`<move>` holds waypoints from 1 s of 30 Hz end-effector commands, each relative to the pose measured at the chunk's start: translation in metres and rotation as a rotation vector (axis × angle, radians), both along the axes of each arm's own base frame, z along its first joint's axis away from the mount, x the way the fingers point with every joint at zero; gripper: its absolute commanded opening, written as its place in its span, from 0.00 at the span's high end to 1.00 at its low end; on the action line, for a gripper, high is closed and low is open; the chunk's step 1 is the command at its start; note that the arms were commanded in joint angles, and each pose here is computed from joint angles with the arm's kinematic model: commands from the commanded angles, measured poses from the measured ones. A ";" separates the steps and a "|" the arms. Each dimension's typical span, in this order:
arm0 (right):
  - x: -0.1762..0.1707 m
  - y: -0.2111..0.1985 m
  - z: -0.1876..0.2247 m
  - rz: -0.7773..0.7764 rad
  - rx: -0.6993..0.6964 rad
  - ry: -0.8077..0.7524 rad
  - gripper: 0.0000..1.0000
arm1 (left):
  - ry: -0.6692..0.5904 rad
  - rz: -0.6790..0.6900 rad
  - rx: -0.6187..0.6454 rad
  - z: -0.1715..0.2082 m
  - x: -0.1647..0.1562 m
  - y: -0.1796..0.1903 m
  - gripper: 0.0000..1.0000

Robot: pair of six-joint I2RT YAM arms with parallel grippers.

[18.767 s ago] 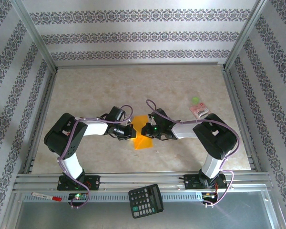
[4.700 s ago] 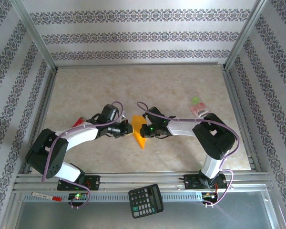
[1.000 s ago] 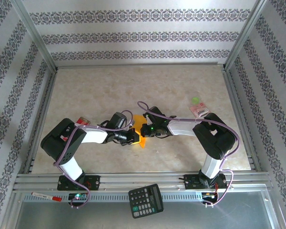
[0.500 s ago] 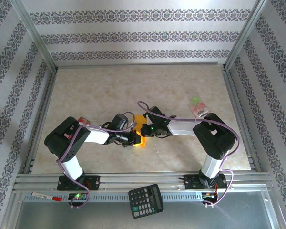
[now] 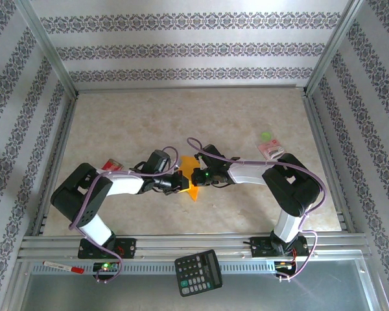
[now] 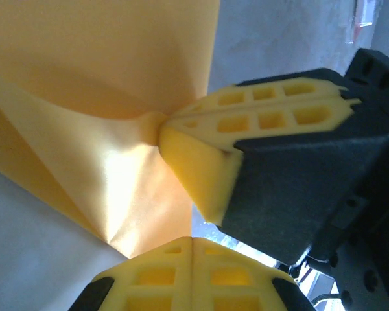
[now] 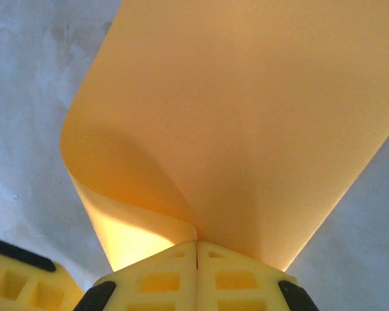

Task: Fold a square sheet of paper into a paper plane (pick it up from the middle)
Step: Third fold the triangle at the center of the table.

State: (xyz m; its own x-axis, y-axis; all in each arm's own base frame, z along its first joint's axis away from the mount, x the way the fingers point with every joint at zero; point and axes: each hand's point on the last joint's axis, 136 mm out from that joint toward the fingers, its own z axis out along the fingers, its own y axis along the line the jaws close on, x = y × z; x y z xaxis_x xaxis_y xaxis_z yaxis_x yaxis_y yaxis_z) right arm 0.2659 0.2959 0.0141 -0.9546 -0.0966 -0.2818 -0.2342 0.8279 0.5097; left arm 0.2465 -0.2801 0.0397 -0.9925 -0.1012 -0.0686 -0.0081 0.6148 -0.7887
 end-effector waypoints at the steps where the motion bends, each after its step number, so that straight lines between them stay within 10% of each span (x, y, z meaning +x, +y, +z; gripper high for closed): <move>1: -0.021 -0.034 -0.041 -0.014 -0.158 0.096 1.00 | 0.006 -0.011 0.025 -0.005 0.006 0.000 0.98; 30: -0.023 -0.034 -0.040 -0.008 -0.156 0.098 1.00 | -0.004 0.008 0.074 -0.008 0.029 0.017 0.97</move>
State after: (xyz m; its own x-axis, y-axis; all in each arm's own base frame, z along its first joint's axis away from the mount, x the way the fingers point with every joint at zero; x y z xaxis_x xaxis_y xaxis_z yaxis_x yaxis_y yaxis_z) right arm 0.2662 0.2959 0.0142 -0.9522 -0.1035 -0.2873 -0.2429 0.8269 0.5071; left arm 0.2684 -0.2693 0.0292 -0.9928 -0.0992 -0.0677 -0.0144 0.6576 -0.7532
